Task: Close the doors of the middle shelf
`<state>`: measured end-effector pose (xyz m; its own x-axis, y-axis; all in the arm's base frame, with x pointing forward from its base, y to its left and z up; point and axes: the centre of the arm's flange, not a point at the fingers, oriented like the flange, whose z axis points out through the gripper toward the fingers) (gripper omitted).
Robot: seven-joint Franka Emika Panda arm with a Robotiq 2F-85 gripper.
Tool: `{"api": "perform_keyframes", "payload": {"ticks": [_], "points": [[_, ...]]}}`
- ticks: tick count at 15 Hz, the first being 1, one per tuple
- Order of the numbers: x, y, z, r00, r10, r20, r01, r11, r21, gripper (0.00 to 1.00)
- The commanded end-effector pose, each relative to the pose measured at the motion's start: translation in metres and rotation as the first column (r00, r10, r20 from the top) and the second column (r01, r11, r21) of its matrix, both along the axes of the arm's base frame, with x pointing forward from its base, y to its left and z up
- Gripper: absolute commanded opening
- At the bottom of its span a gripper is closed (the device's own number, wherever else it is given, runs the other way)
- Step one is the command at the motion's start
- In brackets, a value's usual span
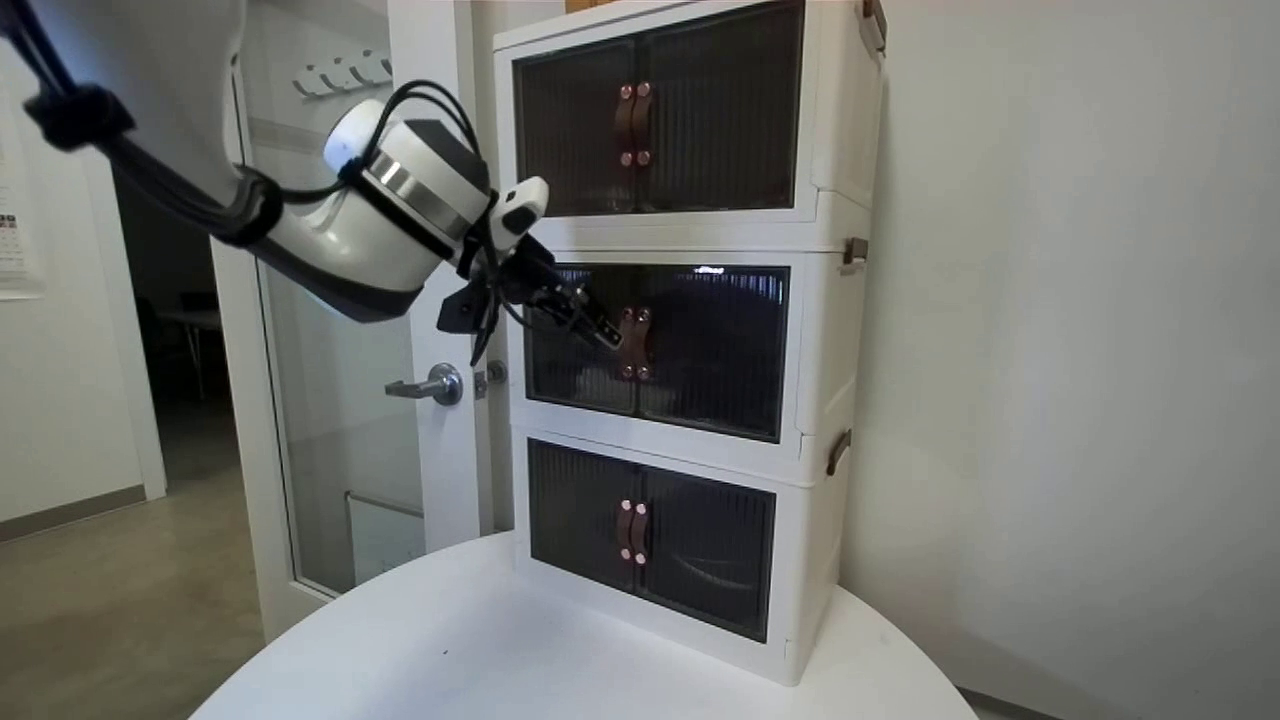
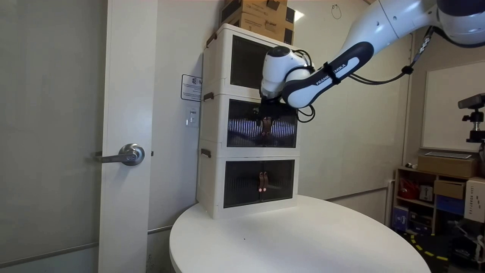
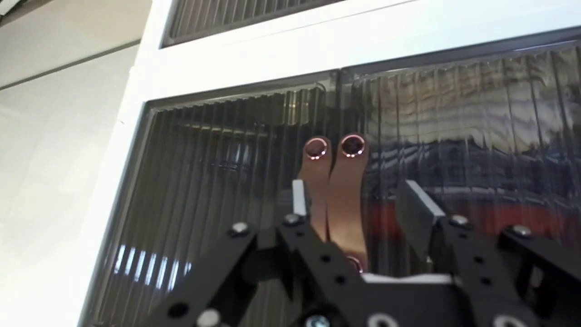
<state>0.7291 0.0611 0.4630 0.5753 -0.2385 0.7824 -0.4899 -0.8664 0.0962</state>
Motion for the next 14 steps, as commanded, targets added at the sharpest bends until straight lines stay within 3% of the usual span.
{"api": "perform_keyframes", "payload": {"ticks": [1, 3, 6, 8, 9, 11, 14], "points": [[-0.032, -0.045, 0.070, 0.987, 0.115, -0.116, -0.103, 0.989, 0.102, 0.84], [-0.054, -0.056, 0.093, 0.972, 0.181, -0.147, -0.157, 0.974, 0.166, 0.98], [-0.086, -0.068, 0.117, 0.939, 0.287, -0.190, -0.231, 0.934, 0.273, 1.00], [-0.101, -0.072, 0.125, 0.908, 0.370, -0.196, -0.286, 0.890, 0.356, 1.00], [-0.103, -0.071, 0.128, 0.934, 0.221, -0.280, -0.156, 0.959, 0.236, 1.00], [-0.118, -0.100, 0.134, 0.921, 0.175, -0.347, -0.102, 0.971, 0.218, 1.00], [-0.149, -0.151, 0.152, 0.888, 0.042, -0.458, 0.021, 0.991, 0.131, 1.00]]}}
